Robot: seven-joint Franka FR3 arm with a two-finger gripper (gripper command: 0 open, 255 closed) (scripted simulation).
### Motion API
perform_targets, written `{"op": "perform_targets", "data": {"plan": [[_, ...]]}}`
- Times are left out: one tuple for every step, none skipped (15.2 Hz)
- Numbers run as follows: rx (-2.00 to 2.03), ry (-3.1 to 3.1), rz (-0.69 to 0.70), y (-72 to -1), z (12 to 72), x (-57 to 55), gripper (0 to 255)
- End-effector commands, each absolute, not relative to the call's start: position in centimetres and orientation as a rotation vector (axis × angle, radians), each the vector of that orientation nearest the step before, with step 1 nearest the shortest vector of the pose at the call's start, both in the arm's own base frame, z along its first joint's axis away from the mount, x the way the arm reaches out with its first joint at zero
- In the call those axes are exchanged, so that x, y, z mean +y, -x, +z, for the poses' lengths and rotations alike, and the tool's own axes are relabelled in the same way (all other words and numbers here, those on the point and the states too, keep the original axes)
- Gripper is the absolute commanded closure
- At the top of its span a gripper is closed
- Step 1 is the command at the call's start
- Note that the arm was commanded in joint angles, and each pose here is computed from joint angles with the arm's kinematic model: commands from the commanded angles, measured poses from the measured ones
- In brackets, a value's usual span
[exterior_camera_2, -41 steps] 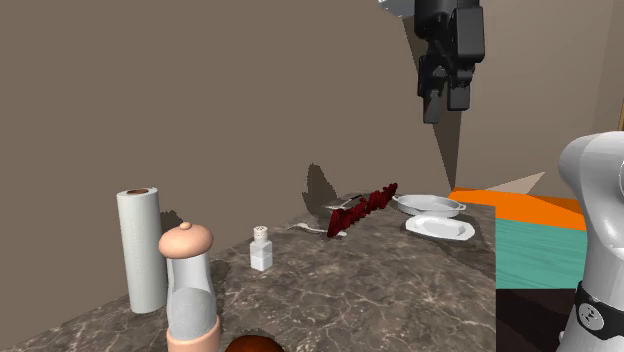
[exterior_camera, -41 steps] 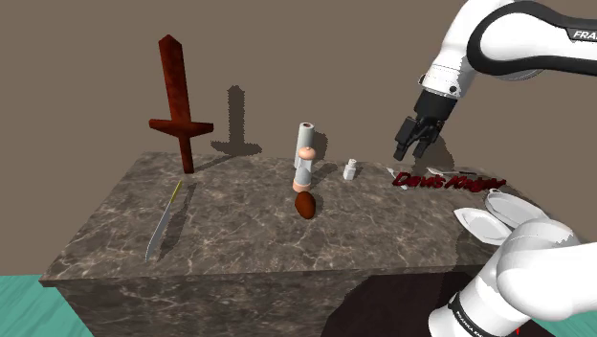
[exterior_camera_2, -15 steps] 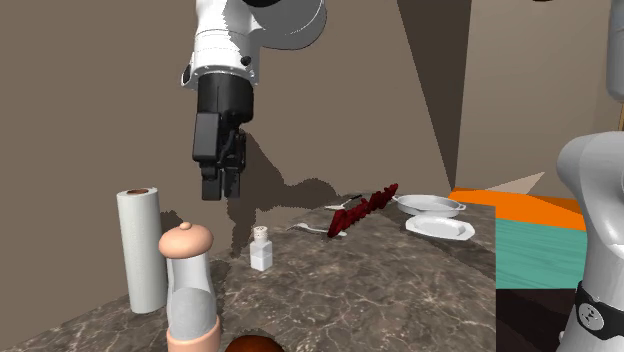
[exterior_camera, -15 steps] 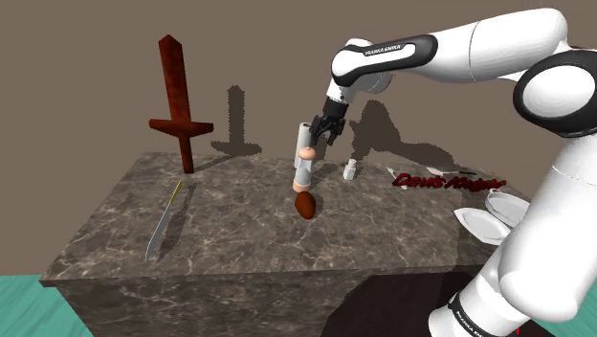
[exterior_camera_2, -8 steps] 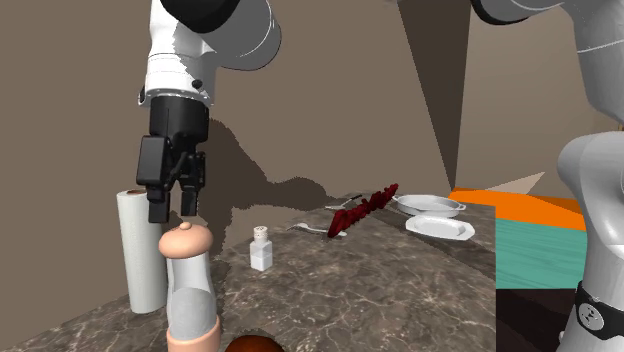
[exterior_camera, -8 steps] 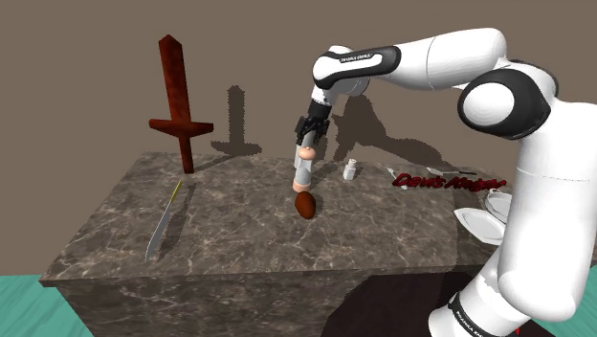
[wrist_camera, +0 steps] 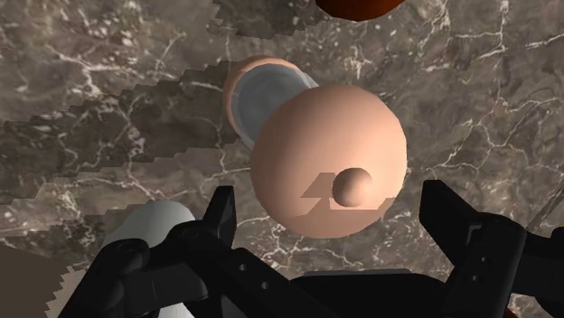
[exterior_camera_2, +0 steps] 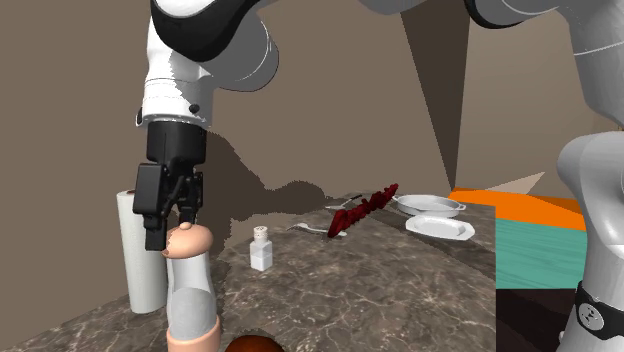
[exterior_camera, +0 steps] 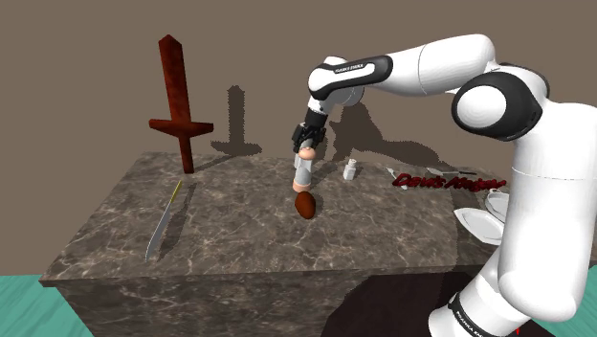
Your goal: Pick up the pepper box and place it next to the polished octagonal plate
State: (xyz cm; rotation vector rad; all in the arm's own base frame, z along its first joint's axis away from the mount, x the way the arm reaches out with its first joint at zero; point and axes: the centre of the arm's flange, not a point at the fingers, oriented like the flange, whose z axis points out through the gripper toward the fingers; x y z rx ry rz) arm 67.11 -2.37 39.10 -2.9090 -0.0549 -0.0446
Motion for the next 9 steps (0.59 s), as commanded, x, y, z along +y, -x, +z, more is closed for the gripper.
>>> {"op": "perform_targets", "data": {"plan": [[-0.055, 2.909, -0.045, -67.1, 39.03, -2.34, 0], [-0.055, 2.909, -0.045, -67.1, 39.03, -2.34, 0], [-0.055, 2.909, -0.045, -67.1, 39.03, -2.34, 0], [-0.055, 2.909, -0.045, -67.1, 39.03, -2.34, 0], [-0.055, 2.909, -0.045, -67.1, 39.04, -2.35, 0], [-0.055, 2.909, -0.045, -67.1, 39.04, -2.35, 255], [-0.055, 2.909, -0.045, -67.1, 39.04, -2.35, 255], [-0.055, 2.909, -0.045, -67.11, 39.04, -2.35, 255], [-0.055, 2.909, -0.045, -67.11, 39.03, -2.35, 255]]}}
